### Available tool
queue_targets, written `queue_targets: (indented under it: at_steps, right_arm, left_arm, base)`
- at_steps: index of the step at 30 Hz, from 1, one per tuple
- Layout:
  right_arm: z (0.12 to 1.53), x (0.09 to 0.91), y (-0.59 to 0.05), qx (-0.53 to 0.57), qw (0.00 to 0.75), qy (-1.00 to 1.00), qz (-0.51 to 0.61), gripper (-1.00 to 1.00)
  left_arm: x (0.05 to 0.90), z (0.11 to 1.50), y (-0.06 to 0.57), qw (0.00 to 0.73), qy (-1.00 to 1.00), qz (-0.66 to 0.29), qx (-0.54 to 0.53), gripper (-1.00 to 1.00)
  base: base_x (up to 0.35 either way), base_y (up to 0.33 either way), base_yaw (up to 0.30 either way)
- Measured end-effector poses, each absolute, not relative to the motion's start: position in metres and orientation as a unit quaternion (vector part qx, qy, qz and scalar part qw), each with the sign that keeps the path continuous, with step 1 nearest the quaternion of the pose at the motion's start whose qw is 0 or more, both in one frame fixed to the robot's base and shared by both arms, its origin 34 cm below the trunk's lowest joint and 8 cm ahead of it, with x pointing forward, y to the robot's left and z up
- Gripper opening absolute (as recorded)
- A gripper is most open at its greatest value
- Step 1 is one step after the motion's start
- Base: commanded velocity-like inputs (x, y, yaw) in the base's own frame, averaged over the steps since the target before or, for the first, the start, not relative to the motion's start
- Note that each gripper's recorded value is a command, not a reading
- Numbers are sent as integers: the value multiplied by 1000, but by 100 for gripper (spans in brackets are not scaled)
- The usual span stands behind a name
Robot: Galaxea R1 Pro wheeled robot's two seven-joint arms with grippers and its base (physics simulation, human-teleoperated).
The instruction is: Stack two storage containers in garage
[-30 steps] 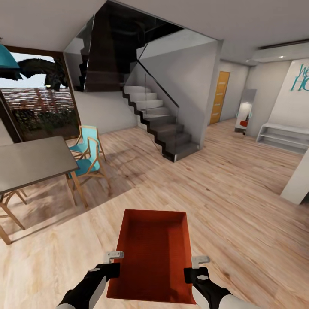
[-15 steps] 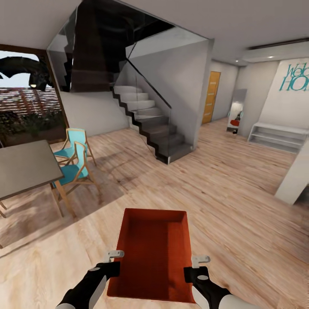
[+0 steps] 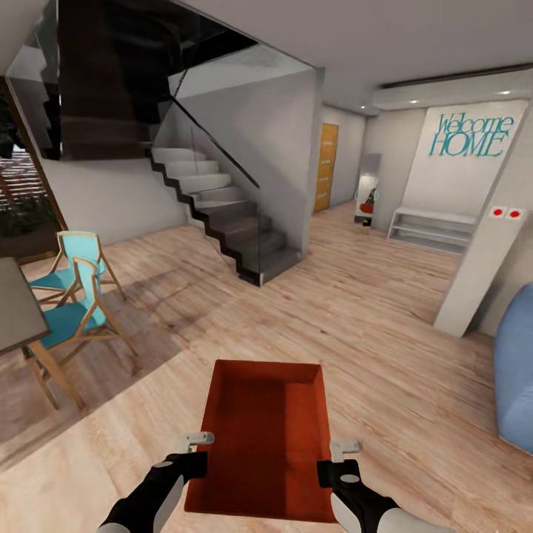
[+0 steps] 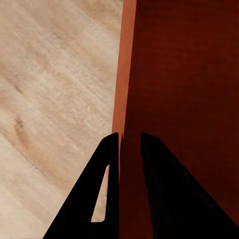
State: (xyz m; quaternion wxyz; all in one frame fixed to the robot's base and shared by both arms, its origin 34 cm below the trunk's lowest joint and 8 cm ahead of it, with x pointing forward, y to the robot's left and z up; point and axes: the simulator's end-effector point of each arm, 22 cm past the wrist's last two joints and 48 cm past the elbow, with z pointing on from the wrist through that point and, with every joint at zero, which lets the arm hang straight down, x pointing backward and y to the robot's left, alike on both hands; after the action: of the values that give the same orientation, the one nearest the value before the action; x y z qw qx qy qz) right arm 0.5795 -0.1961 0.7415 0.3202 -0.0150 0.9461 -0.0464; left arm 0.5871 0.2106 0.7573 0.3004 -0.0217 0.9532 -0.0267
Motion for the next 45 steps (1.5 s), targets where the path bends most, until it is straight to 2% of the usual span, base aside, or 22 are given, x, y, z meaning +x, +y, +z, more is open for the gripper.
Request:
queue_targets:
  at_steps: [37, 45]
  right_arm:
    - [741, 578, -196, -16, 318, 947, -47, -100]
    - [740, 578, -196, -17, 315, 948, -47, -100]
  left_arm:
    - [585, 756, 210, 298, 954, -27, -22, -100]
    - [584, 755, 211, 295, 955, -27, -23, -100]
  base:
    - [235, 0, -288]
    - [300, 0, -64]
